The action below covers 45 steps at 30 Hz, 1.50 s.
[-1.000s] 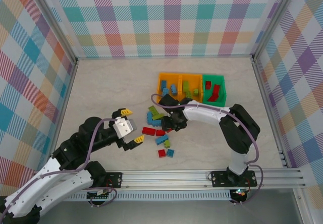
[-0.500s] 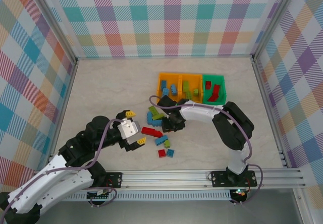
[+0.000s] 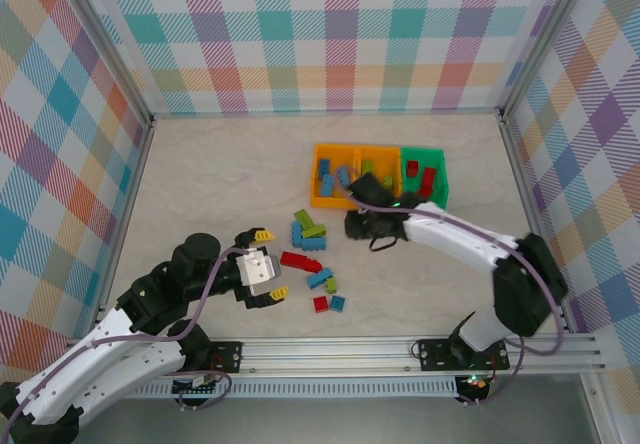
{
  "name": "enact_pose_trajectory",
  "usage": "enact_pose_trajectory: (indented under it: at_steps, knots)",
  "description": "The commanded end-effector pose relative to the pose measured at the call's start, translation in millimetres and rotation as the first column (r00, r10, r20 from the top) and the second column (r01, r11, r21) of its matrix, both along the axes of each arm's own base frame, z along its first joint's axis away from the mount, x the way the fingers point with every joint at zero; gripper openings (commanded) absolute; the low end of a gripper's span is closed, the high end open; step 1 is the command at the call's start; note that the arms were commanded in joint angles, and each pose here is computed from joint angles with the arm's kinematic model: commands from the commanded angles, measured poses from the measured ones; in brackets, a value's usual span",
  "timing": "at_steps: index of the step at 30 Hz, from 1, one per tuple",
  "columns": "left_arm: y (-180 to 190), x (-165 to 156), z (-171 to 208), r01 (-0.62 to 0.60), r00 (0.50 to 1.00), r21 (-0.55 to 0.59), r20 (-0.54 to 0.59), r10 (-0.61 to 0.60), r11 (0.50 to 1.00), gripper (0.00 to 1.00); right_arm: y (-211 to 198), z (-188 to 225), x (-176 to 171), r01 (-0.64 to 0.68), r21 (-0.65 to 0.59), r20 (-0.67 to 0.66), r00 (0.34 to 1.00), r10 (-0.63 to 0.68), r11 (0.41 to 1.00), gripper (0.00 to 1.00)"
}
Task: Sort the legos into containers by color
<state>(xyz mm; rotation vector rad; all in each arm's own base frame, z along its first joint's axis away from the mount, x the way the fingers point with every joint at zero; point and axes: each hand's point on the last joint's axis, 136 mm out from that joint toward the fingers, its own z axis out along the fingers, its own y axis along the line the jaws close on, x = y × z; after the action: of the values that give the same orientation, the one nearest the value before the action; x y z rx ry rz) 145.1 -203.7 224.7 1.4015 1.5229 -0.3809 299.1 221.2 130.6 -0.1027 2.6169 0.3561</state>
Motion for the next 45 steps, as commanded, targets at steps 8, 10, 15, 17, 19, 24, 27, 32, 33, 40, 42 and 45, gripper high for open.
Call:
enact_pose_trajectory:
  at_steps: [8,10,15,17,19,24,27,32,33,40,42,45]
  knots:
    - [8.3,7.0,-10.8,-0.048,0.998,0.047,0.033,0.046,0.998,1.0,-144.2,10.7,120.9,0.415,0.033,0.136,0.899,-0.416,0.909,0.24]
    - [9.1,9.6,-11.9,-0.061,0.998,0.05,0.038,0.059,0.997,1.0,-156.3,-5.8,136.3,0.454,0.05,0.092,0.885,-0.456,0.89,0.24]
    - [8.2,10.5,-14.0,-0.062,0.998,0.049,0.036,0.06,0.997,1.0,-162.6,-27.6,158.6,0.477,0.085,-0.006,0.878,-0.479,0.875,0.37]
    - [8.1,10.7,-14.2,-0.062,0.997,0.049,0.037,0.06,0.997,1.0,-162.0,-23.1,160.6,0.472,0.081,-0.009,0.881,-0.473,0.878,0.46]
    - [8.9,12.5,-15.1,-0.072,0.997,0.052,0.04,0.07,0.996,1.0,-162.0,-14.5,159.6,0.469,0.089,0.004,0.882,-0.471,0.879,0.47]
    - [9.0,17.6,-19.7,-0.091,0.995,0.07,0.038,0.088,0.993,1.0,-156.6,14.3,145.9,0.437,0.148,0.036,0.894,-0.447,0.887,0.48]
    - [6.1,18.0,-22.5,-0.084,0.996,0.073,0.025,0.082,0.994,1.0,-138.8,34.9,125.1,0.358,0.233,0.018,0.928,-0.372,0.904,0.48]
    - [4.4,31.9,-21.1,-0.165,0.986,0.043,-0.007,0.165,0.985,1.0,-77.0,59.8,53.9,0.1,0.436,-0.018,0.995,-0.102,0.895,0.57]
    - [4.7,37.1,-18.5,-0.202,0.979,0.027,-0.023,0.203,0.979,1.0,-66.6,57.7,35.0,0.062,0.438,-0.027,0.998,-0.056,0.897,0.57]
    - [2.3,73.3,16.1,-0.576,0.751,0.027,-0.377,0.542,0.817,1.0,-26.3,48.9,-73.8,-0.141,0.415,-0.136,0.967,0.215,0.899,0.61]
    - [-4.3,71.7,9.0,-0.633,0.658,0.089,-0.462,0.595,0.769,0.98,-27.0,47.1,-86.9,-0.141,0.416,-0.17,0.959,0.229,0.898,0.64]
    - [-11.4,69.0,-14.7,-0.735,0.471,0.176,-0.563,0.679,0.655,0.9,-49.0,34.3,-85.9,-0.057,0.317,-0.181,0.976,0.119,0.947,0.69]
